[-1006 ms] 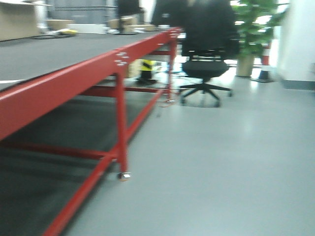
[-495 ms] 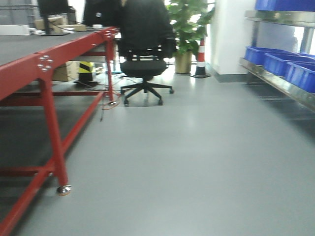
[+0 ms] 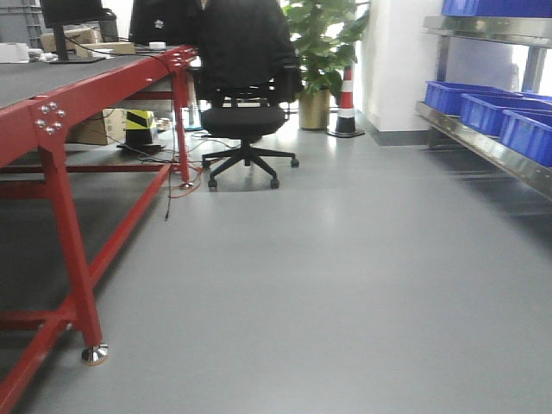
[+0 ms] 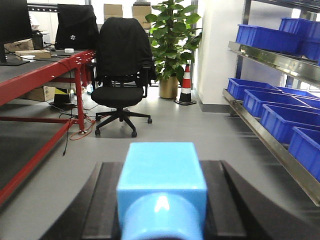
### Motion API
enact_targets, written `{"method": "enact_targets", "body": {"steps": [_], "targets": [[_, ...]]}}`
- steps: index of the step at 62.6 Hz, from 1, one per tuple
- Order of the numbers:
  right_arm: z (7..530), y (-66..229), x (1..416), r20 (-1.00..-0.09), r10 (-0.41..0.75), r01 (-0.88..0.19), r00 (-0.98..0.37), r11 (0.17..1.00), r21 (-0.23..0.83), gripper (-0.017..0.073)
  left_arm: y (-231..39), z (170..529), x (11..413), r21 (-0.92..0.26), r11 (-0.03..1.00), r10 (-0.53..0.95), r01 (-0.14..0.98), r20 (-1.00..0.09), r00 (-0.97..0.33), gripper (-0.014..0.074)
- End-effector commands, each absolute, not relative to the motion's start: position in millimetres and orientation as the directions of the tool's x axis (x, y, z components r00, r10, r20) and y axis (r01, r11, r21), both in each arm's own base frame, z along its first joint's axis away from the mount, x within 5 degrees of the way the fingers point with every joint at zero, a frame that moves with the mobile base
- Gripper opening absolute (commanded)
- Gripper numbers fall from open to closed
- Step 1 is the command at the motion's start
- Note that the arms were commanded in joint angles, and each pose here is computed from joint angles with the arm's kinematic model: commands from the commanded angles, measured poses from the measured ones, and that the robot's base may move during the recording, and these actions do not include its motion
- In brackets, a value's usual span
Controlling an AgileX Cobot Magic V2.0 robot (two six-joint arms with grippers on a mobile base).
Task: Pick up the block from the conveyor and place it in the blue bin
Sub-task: 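Drive the base up to the shelf of blue bins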
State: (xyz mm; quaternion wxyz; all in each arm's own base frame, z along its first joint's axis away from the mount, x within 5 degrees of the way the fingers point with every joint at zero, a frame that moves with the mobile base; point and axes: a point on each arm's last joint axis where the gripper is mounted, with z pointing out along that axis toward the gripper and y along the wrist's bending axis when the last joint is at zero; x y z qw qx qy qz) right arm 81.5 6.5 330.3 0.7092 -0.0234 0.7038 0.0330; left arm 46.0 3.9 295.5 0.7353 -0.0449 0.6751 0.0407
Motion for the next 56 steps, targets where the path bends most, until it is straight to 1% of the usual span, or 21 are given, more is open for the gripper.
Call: {"method": "enact_targets", "body": {"steps": [1,56], "targets": [[334.7,6.2,80.2,-0.999,0.009,-0.078,0.036,0.997,0.007,-0.0162,3.9,298.0,45.3,-0.022,0.992,-0.009,-0.122,-0.995,0.104,-0.0111],[334.7,6.2,80.2,-0.999,0.009,-0.078,0.036,0.997,0.007,-0.0162,3.9,298.0,45.3,-0.022,0.992,-0.009,-0.122,-0.995,0.104,-0.0111]]}}
